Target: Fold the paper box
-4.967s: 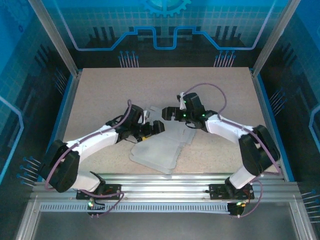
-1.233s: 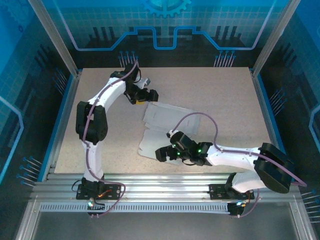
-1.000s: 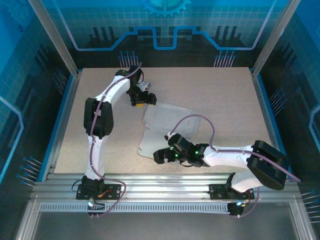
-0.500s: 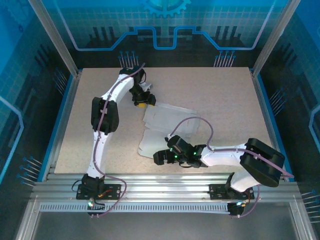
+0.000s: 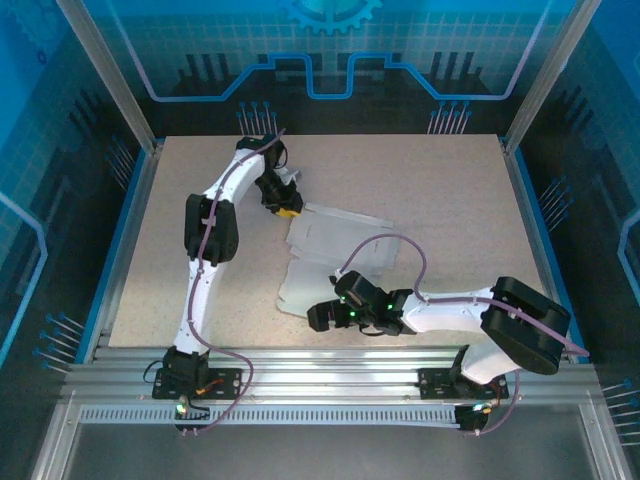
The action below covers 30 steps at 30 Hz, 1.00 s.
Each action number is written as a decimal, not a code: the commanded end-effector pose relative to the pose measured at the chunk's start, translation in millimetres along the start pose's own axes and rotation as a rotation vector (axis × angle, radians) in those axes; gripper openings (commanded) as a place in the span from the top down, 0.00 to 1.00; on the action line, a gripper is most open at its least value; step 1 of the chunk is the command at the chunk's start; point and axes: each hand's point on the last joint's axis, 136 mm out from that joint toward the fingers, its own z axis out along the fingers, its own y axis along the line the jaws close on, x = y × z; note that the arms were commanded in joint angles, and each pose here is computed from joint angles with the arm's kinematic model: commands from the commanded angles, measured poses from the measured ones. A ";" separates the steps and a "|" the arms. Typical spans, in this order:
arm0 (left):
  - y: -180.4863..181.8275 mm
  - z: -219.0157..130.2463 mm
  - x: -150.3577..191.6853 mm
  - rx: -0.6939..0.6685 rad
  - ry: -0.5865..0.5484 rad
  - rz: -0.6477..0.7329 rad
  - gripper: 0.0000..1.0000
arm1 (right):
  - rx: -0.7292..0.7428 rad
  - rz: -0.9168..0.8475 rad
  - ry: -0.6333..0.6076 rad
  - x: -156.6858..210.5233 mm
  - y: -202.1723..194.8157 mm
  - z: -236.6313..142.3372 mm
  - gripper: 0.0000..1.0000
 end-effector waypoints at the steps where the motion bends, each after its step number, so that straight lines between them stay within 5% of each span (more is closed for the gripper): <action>1: -4.1 3.0 10.2 0.057 0.043 -0.028 0.79 | 0.062 -0.030 0.096 24.6 -16.9 -5.6 0.00; 12: -2.6 -13.3 50.2 0.050 0.015 -0.088 0.84 | 0.014 -0.079 0.050 2.2 -17.7 -27.5 0.00; 19: 2.4 -39.2 54.0 0.011 -0.055 -0.157 0.68 | -0.010 -0.106 0.060 -6.3 -10.5 -15.8 0.00; 30: -38.5 -56.8 -2.2 0.188 -0.193 -0.219 0.39 | -0.028 -0.050 0.085 5.3 -16.0 6.4 0.00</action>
